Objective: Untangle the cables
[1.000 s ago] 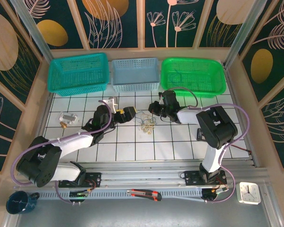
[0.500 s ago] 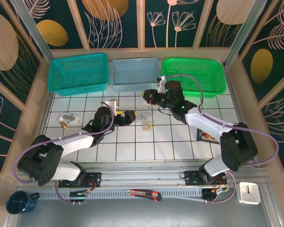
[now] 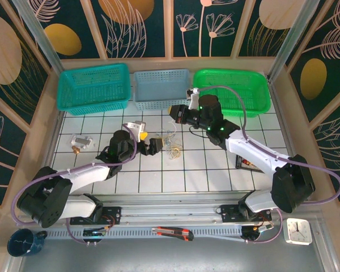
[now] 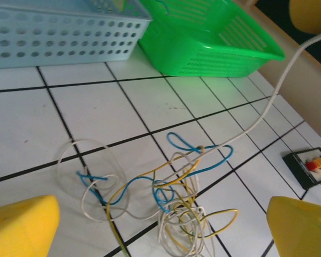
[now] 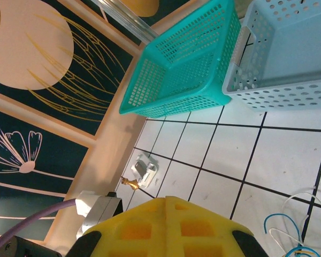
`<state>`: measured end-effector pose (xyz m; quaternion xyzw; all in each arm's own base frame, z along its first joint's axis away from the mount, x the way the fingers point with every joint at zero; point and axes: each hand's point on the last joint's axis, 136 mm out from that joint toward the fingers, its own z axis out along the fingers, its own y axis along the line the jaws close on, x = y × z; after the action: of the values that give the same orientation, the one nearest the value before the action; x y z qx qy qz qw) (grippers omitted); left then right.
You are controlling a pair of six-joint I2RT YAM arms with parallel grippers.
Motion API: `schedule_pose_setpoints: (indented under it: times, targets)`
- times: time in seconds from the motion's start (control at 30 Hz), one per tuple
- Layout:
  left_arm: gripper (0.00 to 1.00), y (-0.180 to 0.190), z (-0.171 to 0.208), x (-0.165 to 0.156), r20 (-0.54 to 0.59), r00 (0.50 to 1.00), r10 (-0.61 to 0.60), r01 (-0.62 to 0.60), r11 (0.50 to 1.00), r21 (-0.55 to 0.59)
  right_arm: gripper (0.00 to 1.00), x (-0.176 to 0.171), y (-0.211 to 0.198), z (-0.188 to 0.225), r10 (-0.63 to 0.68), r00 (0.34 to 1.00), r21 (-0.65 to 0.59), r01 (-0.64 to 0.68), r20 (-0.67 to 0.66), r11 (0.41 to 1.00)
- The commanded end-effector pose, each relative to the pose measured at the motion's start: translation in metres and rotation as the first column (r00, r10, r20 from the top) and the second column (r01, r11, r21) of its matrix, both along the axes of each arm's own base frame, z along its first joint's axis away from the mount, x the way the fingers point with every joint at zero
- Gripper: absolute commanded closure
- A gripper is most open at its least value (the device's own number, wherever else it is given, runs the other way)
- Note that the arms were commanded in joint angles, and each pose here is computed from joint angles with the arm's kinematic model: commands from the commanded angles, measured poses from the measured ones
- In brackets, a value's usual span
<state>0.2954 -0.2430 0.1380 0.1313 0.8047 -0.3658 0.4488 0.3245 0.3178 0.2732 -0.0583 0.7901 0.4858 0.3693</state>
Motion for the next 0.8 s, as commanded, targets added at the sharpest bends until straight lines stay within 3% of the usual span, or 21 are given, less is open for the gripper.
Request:
schedule_pose_setpoints:
  times: [0.0, 0.47, 0.77]
  targets:
    - [0.01, -0.019, 0.031, 0.002, 0.104, 0.990, -0.097, 0.102, 0.993, -0.052, 1.00, -0.003, 0.004, 0.016, 0.001, 0.999, 0.016, -0.002, 0.033, 1.000]
    - [0.03, -0.083, 0.030, 0.026, 0.138, 0.973, -0.183, 0.191, 0.981, -0.044, 1.00, -0.023, 0.016, 0.079, 0.054, 0.992, 0.127, -0.069, 0.111, 0.990]
    - [0.27, -0.078, -0.006, 0.021, 0.079, 0.984, -0.158, 0.164, 0.984, -0.068, 1.00, -0.042, 0.006, 0.180, 0.044, 0.961, 0.294, -0.127, 0.272, 0.947]
